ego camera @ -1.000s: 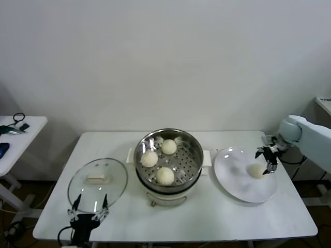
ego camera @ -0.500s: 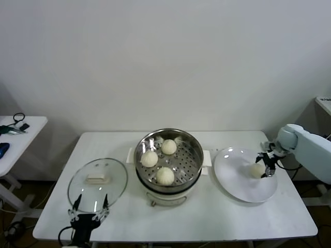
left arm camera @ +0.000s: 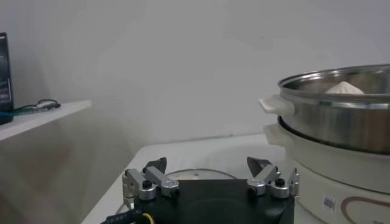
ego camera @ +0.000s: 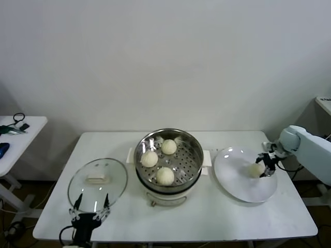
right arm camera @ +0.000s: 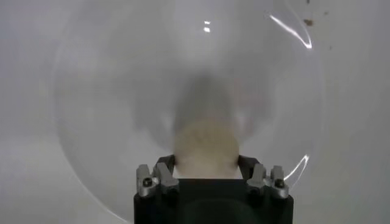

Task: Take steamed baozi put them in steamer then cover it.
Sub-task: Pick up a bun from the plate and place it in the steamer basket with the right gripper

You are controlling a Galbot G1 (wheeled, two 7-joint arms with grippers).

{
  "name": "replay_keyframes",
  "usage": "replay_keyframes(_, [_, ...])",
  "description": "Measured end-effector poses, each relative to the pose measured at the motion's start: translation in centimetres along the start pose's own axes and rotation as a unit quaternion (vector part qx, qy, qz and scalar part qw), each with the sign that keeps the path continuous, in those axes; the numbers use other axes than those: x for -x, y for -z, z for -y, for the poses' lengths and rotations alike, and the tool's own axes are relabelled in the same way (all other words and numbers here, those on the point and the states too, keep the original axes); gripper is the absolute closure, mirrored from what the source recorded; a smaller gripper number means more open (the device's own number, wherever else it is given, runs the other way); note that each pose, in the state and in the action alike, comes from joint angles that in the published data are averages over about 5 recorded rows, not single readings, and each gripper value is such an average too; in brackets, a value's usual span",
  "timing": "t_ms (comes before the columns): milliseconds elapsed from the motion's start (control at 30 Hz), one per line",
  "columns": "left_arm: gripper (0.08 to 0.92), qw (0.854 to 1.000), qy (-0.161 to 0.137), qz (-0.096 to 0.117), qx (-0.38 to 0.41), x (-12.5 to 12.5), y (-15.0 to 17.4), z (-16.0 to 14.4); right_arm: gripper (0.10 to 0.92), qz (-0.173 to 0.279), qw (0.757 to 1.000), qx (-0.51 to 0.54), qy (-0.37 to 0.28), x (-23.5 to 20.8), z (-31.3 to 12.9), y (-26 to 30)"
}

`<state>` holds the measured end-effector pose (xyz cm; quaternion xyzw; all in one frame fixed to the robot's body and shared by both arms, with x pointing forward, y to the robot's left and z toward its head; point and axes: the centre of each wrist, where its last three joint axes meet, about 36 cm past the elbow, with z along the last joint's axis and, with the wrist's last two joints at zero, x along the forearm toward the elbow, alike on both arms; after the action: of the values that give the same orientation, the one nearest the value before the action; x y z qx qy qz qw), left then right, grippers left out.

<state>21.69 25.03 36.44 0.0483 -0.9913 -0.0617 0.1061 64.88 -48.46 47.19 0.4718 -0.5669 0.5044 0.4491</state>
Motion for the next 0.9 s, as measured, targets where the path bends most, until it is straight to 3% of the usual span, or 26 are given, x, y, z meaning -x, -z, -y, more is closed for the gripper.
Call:
replay_keyframes(333, [0.177, 1.000, 0.000, 0.002, 0.001, -0.1, 0.2, 0.0, 0.344, 0.041, 0.998, -0.023, -0.033, -7.4, 2.4, 5.0])
replay_keyframes(633, [0.177, 1.000, -0.003, 0.005, 0.000, 0.0, 0.5, 0.0, 0.344, 0.121, 0.987, -0.077, -0.064, -18.4, 3.6, 17.7])
replay_keyframes(900, [0.177, 1.000, -0.004, 0.007, 0.002, -0.1, 0.7, -0.3, 0.344, 0.154, 0.980, -0.120, -0.046, -20.5, 0.9, 27.3])
